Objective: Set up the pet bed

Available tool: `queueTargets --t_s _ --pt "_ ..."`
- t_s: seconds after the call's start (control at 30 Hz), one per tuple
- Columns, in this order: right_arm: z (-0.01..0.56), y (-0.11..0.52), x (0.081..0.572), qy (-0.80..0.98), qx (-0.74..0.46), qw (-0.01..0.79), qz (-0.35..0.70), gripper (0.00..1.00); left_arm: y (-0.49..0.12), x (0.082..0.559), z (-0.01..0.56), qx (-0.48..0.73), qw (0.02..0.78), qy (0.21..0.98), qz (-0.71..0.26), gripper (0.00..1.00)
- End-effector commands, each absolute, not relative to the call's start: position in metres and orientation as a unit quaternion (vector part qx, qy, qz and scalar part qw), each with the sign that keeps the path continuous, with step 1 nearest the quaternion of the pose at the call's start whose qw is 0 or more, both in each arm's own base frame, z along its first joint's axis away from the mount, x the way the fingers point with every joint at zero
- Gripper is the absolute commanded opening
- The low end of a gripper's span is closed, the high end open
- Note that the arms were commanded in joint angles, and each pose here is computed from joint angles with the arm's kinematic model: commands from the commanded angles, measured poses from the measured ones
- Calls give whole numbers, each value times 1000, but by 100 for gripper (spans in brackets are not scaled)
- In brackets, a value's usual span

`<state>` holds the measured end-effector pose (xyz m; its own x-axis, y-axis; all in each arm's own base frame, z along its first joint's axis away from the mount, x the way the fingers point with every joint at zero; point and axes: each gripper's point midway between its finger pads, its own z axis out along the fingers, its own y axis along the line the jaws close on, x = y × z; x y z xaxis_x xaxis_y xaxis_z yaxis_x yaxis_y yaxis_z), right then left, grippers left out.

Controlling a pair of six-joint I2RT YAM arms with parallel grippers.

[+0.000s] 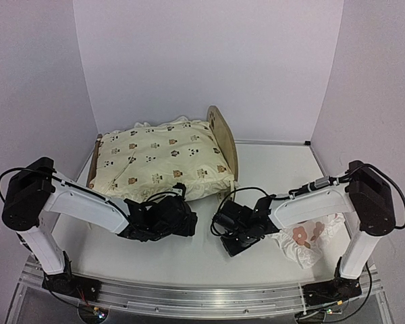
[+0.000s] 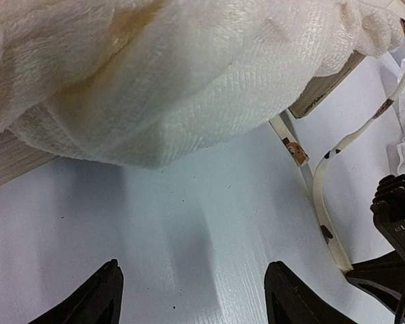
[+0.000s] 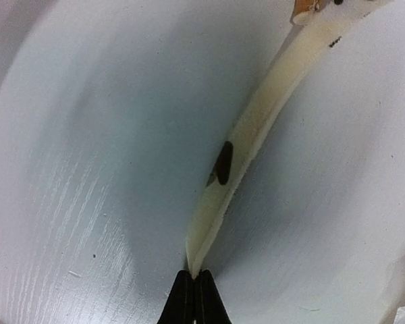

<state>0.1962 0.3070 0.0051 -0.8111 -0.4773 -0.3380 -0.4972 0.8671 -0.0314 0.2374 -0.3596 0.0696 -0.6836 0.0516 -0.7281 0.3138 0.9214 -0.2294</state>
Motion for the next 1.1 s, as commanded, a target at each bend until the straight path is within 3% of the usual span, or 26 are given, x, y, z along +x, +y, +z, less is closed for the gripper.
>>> queueTargets --t_s 0.0,0.27,0.43,1.07 --pt "25 309 207 943 -264 203 15 0 -370 242 81 104 389 897 -180 72" --pt "157 296 247 895 -261 361 -14 0 -415 250 70 136 372 902 -172 76" --pt "197 278 256 878 -238 415 -30 0 -449 258 54 150 358 906 -170 77" --pt "160 253 245 892 -225 388 -52 0 -489 299 14 141 399 901 -94 64"
